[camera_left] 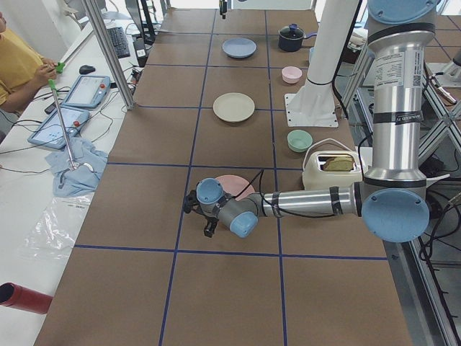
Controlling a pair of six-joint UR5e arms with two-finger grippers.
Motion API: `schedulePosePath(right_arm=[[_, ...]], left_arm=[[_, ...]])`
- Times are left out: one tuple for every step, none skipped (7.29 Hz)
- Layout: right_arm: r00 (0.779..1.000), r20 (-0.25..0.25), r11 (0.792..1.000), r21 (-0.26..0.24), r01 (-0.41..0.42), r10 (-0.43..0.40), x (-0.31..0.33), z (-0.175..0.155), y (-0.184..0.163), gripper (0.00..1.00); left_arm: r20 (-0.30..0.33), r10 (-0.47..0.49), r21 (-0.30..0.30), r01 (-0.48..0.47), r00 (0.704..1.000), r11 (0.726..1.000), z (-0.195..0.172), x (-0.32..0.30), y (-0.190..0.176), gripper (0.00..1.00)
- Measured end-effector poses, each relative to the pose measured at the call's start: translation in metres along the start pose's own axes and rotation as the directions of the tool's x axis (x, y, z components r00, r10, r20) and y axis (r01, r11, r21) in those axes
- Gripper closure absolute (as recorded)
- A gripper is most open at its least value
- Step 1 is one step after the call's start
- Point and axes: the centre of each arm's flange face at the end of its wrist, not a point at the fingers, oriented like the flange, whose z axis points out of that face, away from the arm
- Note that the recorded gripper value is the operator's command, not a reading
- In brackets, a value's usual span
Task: Stack three plates with pink and blue
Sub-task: 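Reach the left gripper toward the rim of the pink plate, then grip the pink plate rim with the left gripper and lower it onto the cream plate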
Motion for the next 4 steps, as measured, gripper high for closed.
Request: schedulePosePath(right_arm=[[1.0, 0.004, 1.0, -0.001, -0.006, 0.006, -0.0023, 0.0016, -0.0001, 0.0], [1.0, 0.006, 1.0, -0.002, -0.008, 0.008, -0.0045, 0.0022, -0.0011, 0.0], [1.0, 0.008, 1.0, -0.002, -0.007, 0.007, -0.0063, 0.0026, -0.0024, 0.0], [1.0, 0.008, 1.0, -0.003, -0.006, 0.006, -0.0074, 0.0031, -0.003, 0.0]], left_arm=[[-0.003, -0.021, -0.01, 0.021, 1.0, 1.0, 0.0059, -0.0019, 0.002, 1.0], [-0.005, -0.05, -0.015, 0.05, 0.999, 0.999, 0.0088, -0.003, 0.0016, 1.0], [-0.015, -0.073, -0.019, 0.073, 0.997, 0.997, 0.0095, -0.0014, -0.0004, 1.0], [-0.044, -0.094, -0.032, 0.092, 0.995, 0.995, 0.0094, 0.0027, -0.0014, 1.0]])
